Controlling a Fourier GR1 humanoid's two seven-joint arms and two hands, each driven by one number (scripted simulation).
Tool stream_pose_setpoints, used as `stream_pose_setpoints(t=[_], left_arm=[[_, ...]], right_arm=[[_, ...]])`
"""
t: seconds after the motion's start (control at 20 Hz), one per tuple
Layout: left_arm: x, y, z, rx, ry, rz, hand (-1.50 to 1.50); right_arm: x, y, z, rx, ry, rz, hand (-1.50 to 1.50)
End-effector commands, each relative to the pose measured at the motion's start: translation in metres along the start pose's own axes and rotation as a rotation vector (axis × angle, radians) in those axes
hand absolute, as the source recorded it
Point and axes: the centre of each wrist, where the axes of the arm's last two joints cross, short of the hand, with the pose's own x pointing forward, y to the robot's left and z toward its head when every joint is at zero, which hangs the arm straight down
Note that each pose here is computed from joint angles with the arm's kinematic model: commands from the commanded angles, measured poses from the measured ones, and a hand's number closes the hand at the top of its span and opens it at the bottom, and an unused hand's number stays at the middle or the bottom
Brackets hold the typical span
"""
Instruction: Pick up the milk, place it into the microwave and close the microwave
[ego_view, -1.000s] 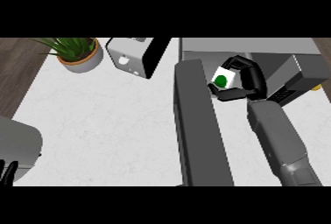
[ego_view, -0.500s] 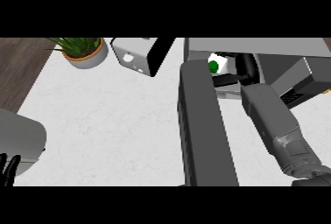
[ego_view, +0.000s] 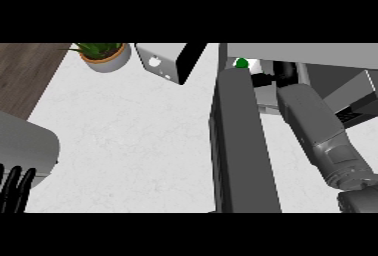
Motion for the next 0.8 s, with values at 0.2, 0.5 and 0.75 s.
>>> stream_pose_setpoints(t=[0.2, 0.5, 0.75], left_arm=[[0.001, -0.003, -0.009, -0.028, -0.001, -0.017, -1.5], [0.003, 0.001, -0.016, -0.053, 0.003, -0.084, -1.5], [0.0, -0.004, -0.022, -0.076, -0.011, -0.083, -1.5]], right_arm=[[0.005, -0.015, -0.01, -0.219, 0.095, 0.058, 1.5], [0.007, -0.023, -0.014, -0.283, 0.029, 0.341, -1.5], [0.012, -0.013, -0.018, -0.315, 0.012, 0.422, -1.5]])
